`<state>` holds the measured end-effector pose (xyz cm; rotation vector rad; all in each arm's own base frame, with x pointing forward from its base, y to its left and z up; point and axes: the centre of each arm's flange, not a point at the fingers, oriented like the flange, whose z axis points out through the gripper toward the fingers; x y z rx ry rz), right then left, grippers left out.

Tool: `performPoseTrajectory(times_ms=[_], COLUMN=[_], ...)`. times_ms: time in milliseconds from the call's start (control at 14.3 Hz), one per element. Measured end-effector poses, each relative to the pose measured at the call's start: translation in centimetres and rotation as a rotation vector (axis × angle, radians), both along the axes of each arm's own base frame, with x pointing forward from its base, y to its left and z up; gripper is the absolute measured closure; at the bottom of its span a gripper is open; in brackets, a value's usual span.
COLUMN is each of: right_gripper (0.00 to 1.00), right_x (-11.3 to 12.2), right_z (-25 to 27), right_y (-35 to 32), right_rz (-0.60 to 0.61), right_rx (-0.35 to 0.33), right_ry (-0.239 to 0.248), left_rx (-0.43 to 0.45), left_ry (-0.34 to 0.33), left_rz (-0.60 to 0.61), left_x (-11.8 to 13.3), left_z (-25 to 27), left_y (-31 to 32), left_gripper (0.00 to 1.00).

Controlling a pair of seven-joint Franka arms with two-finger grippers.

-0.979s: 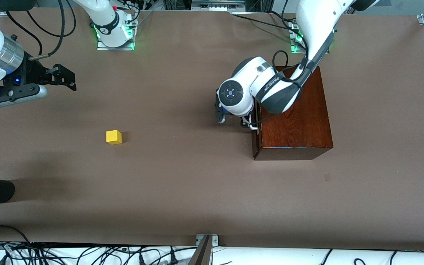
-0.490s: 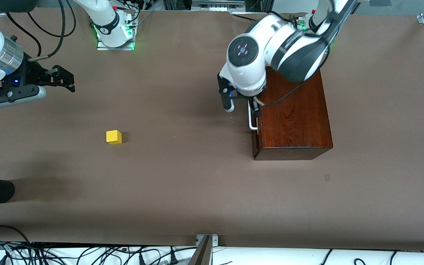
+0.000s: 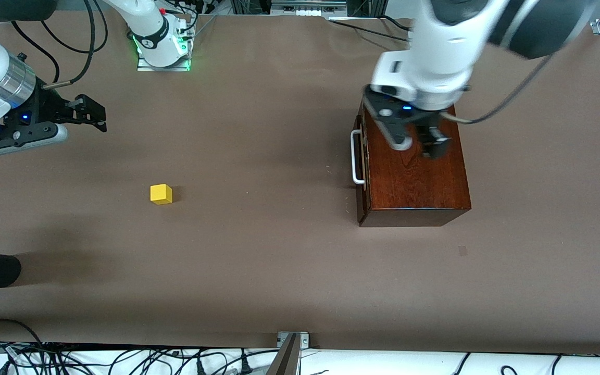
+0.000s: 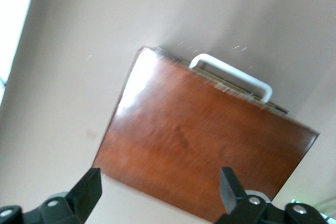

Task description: Open drawer, take yellow block, close drawer

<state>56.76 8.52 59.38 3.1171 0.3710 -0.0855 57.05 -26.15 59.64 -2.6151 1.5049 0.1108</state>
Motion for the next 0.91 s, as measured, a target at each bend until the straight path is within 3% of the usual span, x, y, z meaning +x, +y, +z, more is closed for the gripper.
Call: performPoseTrajectory(times_ms=[420, 700, 909], right_gripper=[0.00, 0.00, 0.00], right_x=[0.1, 0.1, 0.0], right_z=[-0.1, -0.1, -0.1], right_y=[-0.3, -0.2, -0.1], right_rz=[-0.005, -0.004, -0.002], right_rx=[-0.001, -0.001, -0.001], right_ry=[0.001, 0.001, 0.001], left_rx=[-0.050, -0.231, -0.267], left_ry=[-0.031, -0.046, -0.023], left_rz=[0.281, 0.615, 0.888], left_x=[3.5, 3.1, 1.6], left_z=[2.6, 4.0, 2.8], left_y=[13.1, 19.7, 24.0], left_gripper=[0.00, 0.00, 0.00])
